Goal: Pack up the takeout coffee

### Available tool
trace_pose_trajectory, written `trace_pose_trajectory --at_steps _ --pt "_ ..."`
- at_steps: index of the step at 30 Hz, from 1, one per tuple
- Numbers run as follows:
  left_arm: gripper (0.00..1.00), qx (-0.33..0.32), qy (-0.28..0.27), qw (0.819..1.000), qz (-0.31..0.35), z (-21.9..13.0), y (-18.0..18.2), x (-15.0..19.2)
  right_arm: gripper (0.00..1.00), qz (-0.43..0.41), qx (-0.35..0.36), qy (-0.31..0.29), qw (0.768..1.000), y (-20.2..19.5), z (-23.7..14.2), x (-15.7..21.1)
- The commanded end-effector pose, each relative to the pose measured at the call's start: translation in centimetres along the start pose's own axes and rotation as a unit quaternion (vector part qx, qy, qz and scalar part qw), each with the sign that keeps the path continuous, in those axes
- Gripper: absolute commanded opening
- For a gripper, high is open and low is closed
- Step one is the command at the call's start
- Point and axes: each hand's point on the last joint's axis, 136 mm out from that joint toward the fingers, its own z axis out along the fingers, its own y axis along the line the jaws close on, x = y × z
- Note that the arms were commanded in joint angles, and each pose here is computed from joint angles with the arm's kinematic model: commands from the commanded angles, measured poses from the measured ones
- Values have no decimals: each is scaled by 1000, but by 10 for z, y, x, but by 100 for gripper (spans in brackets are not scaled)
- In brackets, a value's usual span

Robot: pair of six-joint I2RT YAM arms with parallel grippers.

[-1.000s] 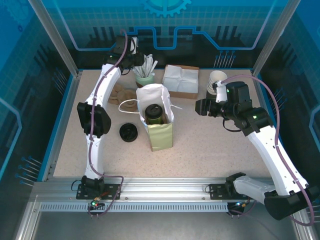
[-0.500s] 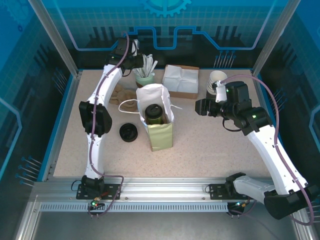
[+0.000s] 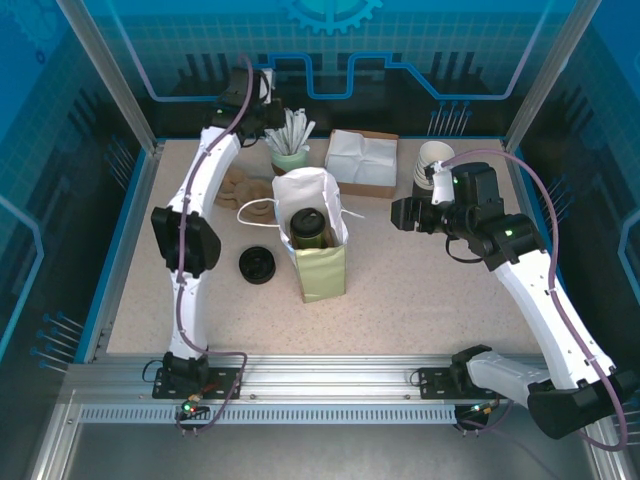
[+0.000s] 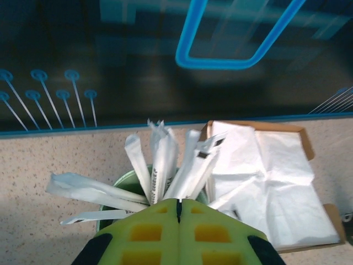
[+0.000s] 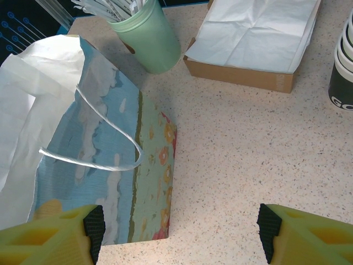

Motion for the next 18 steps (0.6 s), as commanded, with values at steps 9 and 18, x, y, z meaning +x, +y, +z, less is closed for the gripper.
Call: trace_pose_trajectory --at_steps 9,18 --pt "0 54 -152 986 43 -182 -63 -94 76 0 1 -24 1000 -1 -14 -7" --pt "0 100 -192 973 79 -293 -108 -86 76 1 3 -36 999 -1 -20 -5"
